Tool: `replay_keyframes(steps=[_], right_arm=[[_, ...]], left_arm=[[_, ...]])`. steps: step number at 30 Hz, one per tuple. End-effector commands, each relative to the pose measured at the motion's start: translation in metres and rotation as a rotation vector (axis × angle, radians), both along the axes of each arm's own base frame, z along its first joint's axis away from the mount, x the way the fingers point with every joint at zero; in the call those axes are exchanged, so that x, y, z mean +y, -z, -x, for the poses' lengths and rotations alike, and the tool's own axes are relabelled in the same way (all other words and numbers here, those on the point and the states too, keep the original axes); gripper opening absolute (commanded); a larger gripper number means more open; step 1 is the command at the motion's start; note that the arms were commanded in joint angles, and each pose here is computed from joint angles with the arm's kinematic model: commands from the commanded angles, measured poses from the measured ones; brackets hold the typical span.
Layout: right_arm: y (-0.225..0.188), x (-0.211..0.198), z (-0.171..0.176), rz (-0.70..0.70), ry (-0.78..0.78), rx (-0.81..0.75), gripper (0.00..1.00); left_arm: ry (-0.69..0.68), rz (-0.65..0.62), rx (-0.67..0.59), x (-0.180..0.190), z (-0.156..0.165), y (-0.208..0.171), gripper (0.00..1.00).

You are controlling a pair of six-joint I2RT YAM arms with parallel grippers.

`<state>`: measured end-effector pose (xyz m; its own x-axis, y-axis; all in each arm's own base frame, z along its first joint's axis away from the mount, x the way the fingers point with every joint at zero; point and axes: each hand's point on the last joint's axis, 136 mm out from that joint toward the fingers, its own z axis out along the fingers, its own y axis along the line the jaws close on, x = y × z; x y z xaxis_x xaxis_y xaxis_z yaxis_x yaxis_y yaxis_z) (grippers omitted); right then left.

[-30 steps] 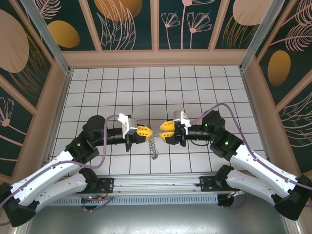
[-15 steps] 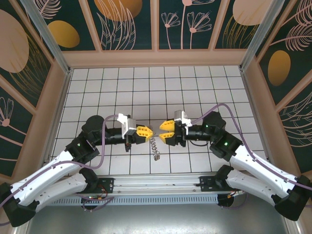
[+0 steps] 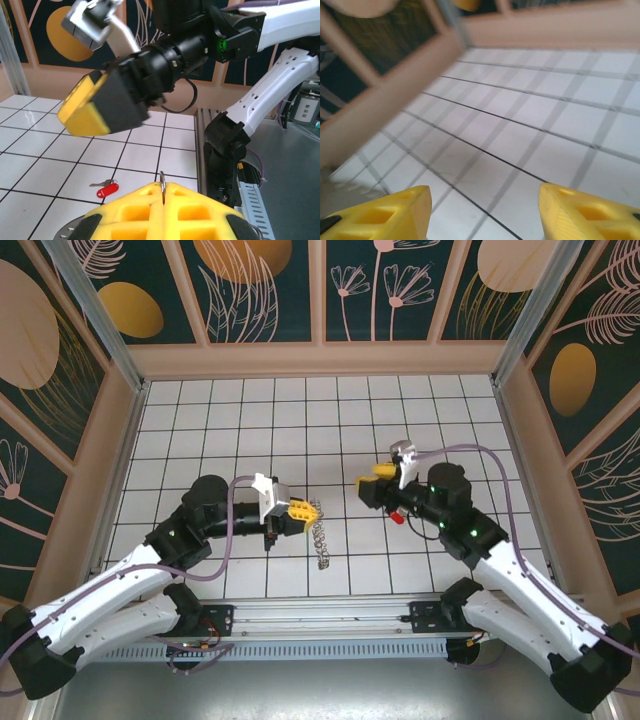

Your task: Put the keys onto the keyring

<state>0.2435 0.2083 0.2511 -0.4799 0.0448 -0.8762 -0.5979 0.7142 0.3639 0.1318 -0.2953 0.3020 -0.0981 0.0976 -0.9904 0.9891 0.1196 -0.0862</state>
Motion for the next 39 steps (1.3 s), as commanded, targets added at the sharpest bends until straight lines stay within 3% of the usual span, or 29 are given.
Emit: replay_keyframes(steps=[1, 9, 17, 22, 24, 29, 39], right_arm=[[0.044, -0.042, -0.025, 0.097, 0.238, 0.237, 0.6], [0.121, -0.067, -0.041, 0.274, 0.353, 0.466, 0.64], [0.176, -0.098, -0.034, 0.415, 0.429, 0.649, 0.61], [0.17, -0.101, -0.026, 0.341, 0.464, 0.709, 0.58], [0.169, -0.098, -0.024, 0.268, 0.478, 0.745, 0.53], [0.181, -0.102, -0.012, 0.127, 0.565, 0.799, 0.5], [0.199, -0.112, -0.001, 0.078, 0.617, 0.86, 0.45]], left_arm=[[-0.051, 0.015, -0.011, -0.001, -0.01, -0.004, 0.0], [-0.177, -0.05, 0.061, 0.002, -0.032, 0.016, 0.0], [-0.164, -0.047, 0.146, -0.002, -0.03, 0.033, 0.0], [-0.134, -0.029, 0.16, -0.006, -0.027, 0.036, 0.0], [-0.128, -0.028, 0.162, -0.007, -0.027, 0.036, 0.0], [-0.11, -0.004, 0.157, -0.007, -0.024, 0.034, 0.0], [-0.087, 0.027, 0.148, -0.006, -0.018, 0.028, 0.0]])
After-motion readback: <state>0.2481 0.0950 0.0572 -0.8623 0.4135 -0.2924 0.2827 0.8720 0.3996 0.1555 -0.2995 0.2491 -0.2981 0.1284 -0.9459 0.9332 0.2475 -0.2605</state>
